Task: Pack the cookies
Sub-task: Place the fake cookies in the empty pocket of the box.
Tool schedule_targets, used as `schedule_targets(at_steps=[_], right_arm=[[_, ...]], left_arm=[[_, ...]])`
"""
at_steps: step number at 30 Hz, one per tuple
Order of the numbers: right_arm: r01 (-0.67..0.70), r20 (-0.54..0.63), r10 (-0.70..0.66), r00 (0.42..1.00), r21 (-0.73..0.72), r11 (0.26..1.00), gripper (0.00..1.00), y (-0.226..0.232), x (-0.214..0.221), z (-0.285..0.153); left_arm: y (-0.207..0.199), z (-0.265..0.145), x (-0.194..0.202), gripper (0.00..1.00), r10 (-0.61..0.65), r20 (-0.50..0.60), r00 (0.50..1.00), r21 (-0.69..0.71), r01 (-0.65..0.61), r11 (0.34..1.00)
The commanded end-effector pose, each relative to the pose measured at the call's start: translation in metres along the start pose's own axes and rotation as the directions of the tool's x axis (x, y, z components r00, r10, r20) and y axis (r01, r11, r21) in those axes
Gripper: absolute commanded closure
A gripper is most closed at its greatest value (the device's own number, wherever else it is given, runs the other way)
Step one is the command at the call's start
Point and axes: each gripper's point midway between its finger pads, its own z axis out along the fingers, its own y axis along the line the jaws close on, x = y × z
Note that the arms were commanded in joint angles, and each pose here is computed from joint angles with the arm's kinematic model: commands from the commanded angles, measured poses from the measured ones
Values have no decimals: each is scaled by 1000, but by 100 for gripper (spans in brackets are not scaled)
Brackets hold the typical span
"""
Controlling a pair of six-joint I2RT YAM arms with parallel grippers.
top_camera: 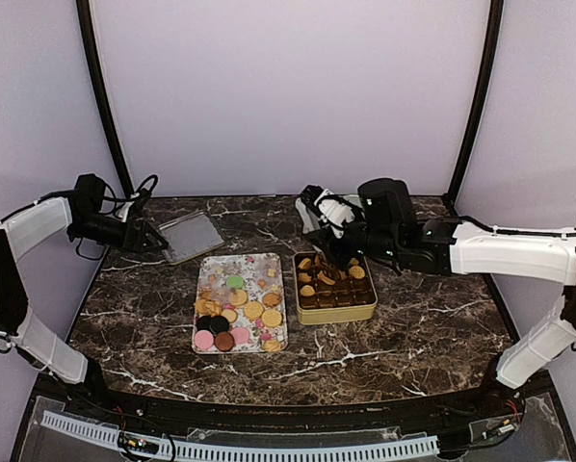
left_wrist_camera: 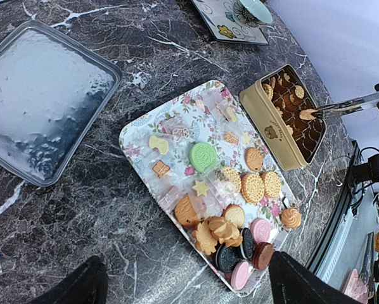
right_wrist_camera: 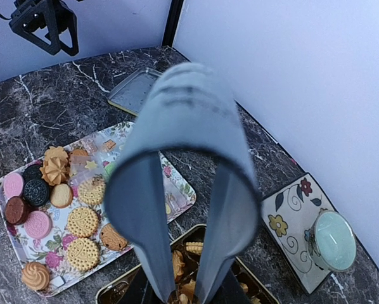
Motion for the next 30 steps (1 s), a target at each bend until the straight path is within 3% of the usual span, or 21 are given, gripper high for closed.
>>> schedule_targets(at_steps=[1, 11, 15, 22, 30], right_arm=[[-2, 81, 2, 997, 4, 1000, 100, -4, -23, 4], [15, 29, -15, 999, -2, 1000, 100, 3, -7, 15], [-13, 25, 13, 1000, 27, 1000, 75, -3, -8, 14], [-64, 101, 57, 993, 63, 996, 63, -13, -27, -1], [-140, 216, 130, 968, 34, 990, 69, -16, -55, -23]], left_arm=[[-9, -12, -7, 9, 32, 25, 999, -1, -32, 1000], [-9, -12, -8, 9, 33, 27, 999, -2, -33, 999], [-9, -12, -8, 9, 33, 27, 999, 0, -33, 999], [-10, -13, -9, 10, 34, 29, 999, -1, -34, 999], [-11, -15, -10, 9, 40, 33, 999, -4, -39, 999]])
